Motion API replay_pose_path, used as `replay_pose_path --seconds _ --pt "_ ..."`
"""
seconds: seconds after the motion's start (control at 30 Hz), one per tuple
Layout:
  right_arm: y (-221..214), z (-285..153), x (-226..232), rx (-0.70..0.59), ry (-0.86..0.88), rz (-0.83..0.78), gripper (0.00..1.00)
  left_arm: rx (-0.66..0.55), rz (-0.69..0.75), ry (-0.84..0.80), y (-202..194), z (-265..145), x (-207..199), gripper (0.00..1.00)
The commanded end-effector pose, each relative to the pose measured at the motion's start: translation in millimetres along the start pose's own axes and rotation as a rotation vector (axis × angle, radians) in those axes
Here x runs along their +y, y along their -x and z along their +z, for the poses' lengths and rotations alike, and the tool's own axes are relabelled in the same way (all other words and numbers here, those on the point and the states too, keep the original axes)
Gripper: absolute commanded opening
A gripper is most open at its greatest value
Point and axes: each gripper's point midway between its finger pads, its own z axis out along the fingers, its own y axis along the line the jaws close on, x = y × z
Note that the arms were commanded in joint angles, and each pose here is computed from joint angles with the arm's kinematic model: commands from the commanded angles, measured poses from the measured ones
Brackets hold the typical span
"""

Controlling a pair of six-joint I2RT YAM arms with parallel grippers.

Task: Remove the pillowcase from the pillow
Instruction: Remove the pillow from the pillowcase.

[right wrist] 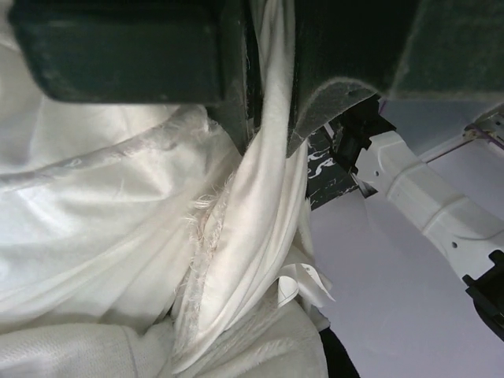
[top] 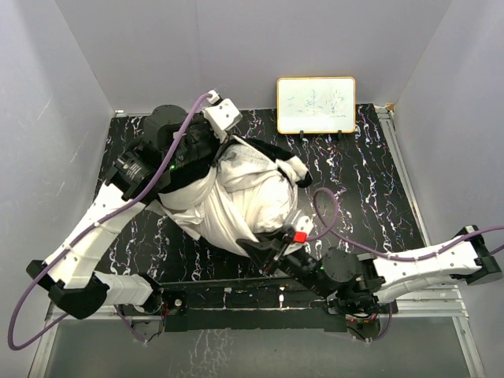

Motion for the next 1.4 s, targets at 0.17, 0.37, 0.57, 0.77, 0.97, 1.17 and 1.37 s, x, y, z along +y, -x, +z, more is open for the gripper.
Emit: replay_pose_path --seconds 0.17,0.37,0.57,0.77,0.97,1.17,1.37 --pt "-13.0 -62.7 38.3 0.166 0.326 -0.121 0.23 0.321 0.118 0.364 -90.1 26.4 97.5 0.0" --pt "82.3 -43.9 69.8 0.008 0.417 -0.26 0.61 0.309 0.08 0.333 -88.3 28.7 100.3 0.0" --pt "161.1 -26.4 64.9 -0.12 0.345 -0.461 0.79 0.258 0.04 0.289 -64.8 29.4 96.3 0.0" --pt "232.0 -31.3 31.9 -0.238 0.203 -0.552 0.87 0.237 0.002 0.23 -55.0 26.6 85.2 0.0" --pt "220.9 -1.1 40.2 -0.142 0.174 -0.723 0.92 0.208 -0.066 0.122 -43.5 27.9 64.9 0.0" --pt "149.4 92.3 2.7 0.163 0.179 -0.87 0.9 0.196 -0.146 -0.007 -31.3 25.3 40.8 0.0" --pt "141.6 122.9 -31.6 0.282 0.288 -0.782 0.91 0.237 -0.14 0.014 -38.9 19.7 43.1 0.0"
